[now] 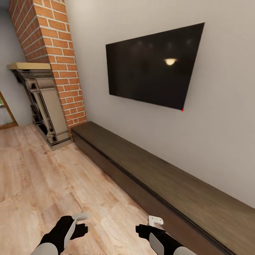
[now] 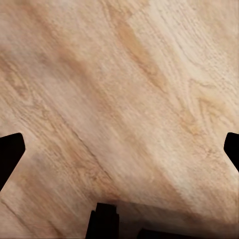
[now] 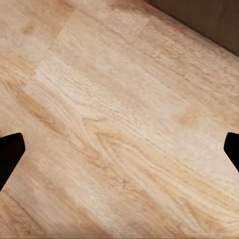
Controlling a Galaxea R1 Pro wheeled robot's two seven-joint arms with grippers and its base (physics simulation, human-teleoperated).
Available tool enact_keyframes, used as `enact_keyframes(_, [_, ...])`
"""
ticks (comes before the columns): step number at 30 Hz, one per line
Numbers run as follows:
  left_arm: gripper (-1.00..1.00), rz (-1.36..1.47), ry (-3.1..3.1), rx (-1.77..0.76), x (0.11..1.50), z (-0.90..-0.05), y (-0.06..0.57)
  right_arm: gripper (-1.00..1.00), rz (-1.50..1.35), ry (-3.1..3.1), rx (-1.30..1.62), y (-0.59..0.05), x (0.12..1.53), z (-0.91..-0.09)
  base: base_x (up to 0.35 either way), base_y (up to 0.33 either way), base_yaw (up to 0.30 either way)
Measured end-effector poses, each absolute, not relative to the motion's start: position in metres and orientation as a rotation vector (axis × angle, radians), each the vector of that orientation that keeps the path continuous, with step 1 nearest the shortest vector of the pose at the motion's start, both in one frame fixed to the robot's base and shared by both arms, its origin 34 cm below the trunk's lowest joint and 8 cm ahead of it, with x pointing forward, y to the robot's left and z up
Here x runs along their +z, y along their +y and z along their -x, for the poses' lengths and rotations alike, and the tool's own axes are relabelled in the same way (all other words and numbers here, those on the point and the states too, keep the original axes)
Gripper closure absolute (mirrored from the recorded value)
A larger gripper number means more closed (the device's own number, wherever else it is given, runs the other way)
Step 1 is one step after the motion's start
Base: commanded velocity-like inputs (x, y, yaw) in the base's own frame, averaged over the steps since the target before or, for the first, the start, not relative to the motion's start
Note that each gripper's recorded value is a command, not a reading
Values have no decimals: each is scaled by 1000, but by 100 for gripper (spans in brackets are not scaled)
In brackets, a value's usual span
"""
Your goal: Place each of the two pumpkins and all three candles from the living room inside a cabinet in the living room (use any cabinet), then make sure every cabinet is closed, and position the cauldron so it is next to a table in the living room.
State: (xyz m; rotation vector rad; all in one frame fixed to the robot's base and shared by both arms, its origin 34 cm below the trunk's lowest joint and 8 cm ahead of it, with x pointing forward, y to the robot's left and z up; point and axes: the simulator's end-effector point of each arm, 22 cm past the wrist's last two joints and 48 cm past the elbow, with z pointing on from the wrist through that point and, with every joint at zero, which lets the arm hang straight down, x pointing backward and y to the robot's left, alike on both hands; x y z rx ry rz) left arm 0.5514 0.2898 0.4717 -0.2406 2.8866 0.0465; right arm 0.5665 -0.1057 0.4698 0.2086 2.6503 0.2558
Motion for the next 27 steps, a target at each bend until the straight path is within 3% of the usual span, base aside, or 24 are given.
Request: enact_keyframes(27, [-100, 243, 2888, 48, 522, -556, 291, -100, -205, 2652, 248, -107, 520, -571, 0, 0, 290])
